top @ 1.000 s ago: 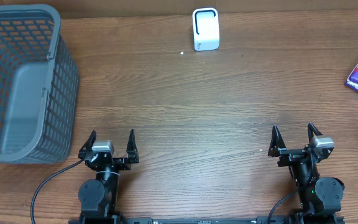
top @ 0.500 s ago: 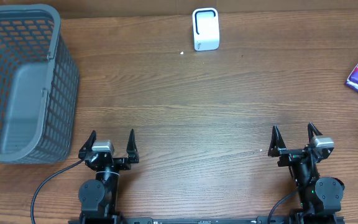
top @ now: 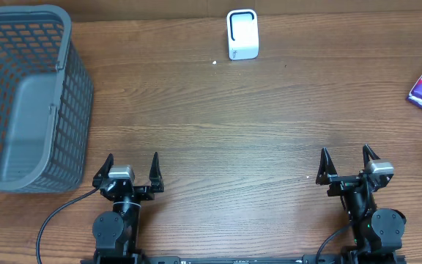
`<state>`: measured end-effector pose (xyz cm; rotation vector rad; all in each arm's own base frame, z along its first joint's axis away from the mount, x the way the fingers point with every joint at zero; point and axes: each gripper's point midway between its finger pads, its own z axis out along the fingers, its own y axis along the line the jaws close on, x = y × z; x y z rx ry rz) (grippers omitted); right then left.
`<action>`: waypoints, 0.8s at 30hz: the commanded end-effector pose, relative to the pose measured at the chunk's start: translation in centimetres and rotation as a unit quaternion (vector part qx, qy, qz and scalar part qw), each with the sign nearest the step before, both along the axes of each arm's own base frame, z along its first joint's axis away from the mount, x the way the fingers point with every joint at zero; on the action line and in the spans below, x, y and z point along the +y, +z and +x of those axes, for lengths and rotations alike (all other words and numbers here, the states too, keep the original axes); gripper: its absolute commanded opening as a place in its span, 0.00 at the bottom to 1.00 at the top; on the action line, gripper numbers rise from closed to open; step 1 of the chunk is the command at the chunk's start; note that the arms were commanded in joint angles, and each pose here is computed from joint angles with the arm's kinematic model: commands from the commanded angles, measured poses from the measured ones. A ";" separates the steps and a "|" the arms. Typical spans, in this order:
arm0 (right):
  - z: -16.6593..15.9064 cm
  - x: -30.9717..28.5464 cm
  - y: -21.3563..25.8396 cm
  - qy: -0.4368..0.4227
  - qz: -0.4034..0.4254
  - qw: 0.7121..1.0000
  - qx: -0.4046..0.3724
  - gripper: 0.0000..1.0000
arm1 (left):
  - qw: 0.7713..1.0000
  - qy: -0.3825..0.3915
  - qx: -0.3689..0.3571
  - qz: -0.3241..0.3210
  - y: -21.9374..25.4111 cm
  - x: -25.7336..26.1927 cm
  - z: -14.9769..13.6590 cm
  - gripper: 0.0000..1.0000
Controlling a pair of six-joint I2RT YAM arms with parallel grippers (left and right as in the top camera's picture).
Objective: Scan the item barcode
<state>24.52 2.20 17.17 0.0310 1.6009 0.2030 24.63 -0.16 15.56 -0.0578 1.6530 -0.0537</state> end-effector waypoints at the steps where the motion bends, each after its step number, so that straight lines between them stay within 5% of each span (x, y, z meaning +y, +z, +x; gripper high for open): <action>1: 0.0 -0.1 -0.2 -0.004 0.000 1.000 -0.003 1.00 | 1.000 0.003 -0.003 0.009 0.0 0.1 0.0 1.00; 24: 0.1 -0.8 -0.2 -0.022 -0.079 0.997 -0.007 1.00 | 1.000 0.003 -0.003 0.008 0.0 0.1 0.0 1.00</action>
